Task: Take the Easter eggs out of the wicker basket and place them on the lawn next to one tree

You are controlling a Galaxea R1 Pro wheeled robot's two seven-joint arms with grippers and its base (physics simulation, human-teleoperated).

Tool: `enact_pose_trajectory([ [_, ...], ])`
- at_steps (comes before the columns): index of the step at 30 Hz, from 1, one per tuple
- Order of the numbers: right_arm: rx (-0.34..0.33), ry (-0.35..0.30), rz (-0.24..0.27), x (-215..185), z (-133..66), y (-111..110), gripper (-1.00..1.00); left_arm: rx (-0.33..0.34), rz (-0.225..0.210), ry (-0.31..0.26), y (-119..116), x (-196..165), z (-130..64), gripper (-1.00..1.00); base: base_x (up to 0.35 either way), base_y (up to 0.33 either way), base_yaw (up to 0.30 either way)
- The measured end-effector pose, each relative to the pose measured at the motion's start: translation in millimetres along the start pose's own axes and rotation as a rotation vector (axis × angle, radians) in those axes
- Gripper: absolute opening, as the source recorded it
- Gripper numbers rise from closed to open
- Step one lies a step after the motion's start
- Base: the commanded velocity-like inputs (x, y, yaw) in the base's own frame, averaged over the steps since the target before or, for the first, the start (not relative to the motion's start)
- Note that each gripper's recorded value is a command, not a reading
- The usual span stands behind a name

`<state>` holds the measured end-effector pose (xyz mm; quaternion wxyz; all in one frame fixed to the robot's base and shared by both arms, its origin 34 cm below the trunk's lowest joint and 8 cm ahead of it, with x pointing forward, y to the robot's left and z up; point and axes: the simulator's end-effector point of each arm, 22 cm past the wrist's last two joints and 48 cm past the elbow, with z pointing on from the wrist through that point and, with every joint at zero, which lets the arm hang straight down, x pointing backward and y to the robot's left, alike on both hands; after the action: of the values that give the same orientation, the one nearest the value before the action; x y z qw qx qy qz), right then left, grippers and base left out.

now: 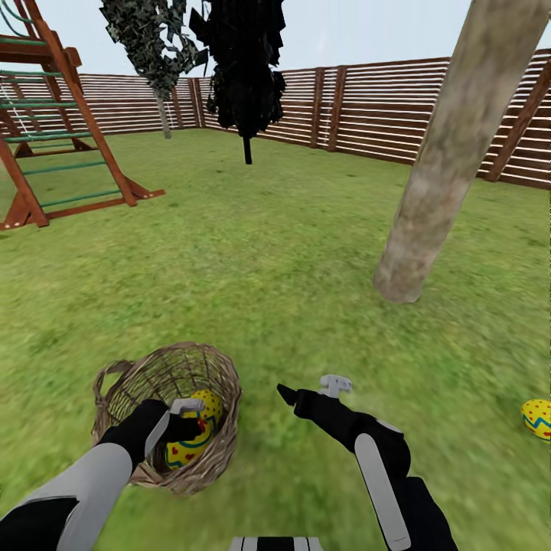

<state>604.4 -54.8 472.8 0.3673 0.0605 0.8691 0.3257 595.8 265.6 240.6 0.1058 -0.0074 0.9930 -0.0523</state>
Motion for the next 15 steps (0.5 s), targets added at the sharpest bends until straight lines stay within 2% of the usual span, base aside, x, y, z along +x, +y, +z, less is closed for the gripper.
enact_pose_trajectory([
  [15, -0.022, -0.047, -0.032, -20.8, -16.6, 20.6, 1.0, 0.002, 0.006, -0.061, -3.6, -22.1, -29.5, -1.0, -0.056, 0.0, 0.0],
])
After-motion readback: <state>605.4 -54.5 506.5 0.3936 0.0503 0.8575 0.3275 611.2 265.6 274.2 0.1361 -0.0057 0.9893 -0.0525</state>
